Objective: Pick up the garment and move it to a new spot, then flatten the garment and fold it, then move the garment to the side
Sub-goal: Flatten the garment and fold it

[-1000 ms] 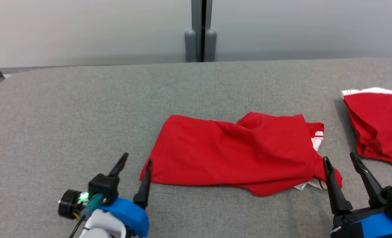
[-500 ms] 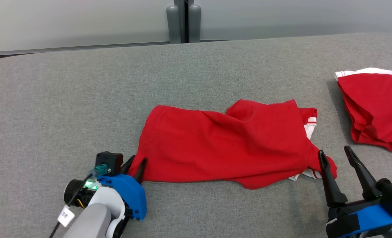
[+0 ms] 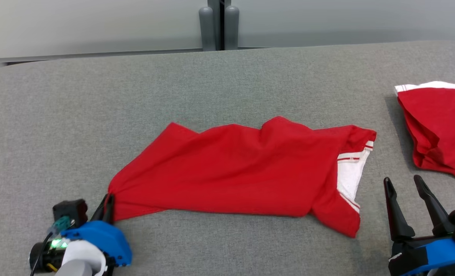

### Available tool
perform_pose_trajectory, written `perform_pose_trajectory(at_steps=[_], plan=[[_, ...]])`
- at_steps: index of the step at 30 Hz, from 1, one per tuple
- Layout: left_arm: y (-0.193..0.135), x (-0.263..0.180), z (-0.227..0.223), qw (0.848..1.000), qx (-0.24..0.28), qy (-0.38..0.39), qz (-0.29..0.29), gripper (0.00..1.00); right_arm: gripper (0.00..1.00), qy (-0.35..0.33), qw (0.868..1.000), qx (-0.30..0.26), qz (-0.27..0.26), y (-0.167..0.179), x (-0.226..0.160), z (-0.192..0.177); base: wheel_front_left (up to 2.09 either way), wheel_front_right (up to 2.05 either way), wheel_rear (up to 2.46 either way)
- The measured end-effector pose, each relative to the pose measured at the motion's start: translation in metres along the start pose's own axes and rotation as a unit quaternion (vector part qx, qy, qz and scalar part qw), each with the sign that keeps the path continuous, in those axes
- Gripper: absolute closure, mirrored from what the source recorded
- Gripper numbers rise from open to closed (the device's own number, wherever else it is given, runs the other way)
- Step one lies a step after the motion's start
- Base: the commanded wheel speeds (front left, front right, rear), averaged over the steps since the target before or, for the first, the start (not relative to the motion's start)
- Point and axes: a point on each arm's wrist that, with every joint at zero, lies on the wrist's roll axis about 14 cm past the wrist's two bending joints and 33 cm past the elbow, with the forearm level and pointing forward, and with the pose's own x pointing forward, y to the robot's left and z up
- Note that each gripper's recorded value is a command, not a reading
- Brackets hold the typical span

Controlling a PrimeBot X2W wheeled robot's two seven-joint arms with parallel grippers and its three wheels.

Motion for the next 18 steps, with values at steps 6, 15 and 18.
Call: perform_pose_trajectory(at_steps=[6,15,18], plan=[[0.017,-0.021,-0.01,0.999,-0.019,-0.001,0.028,1.0,0.0,0.007,1.0,-0.001,-0.003,-0.002,0.001,-0.005,0.0,0.0,0.0],[-0.012,-0.033,0.06,0.988,0.009,-0.157,0.0,0.0,0.0,-0.024,0.999,-0.015,0.023,0.015,0.001,0.017,0.0,0.0,0.0],[-0.015,-0.044,0.088,0.977,0.046,-0.21,0.002,0.0,0.0,-0.04,0.998,-0.025,0.033,0.021,-0.002,0.03,0.0,0.0,0.0]])
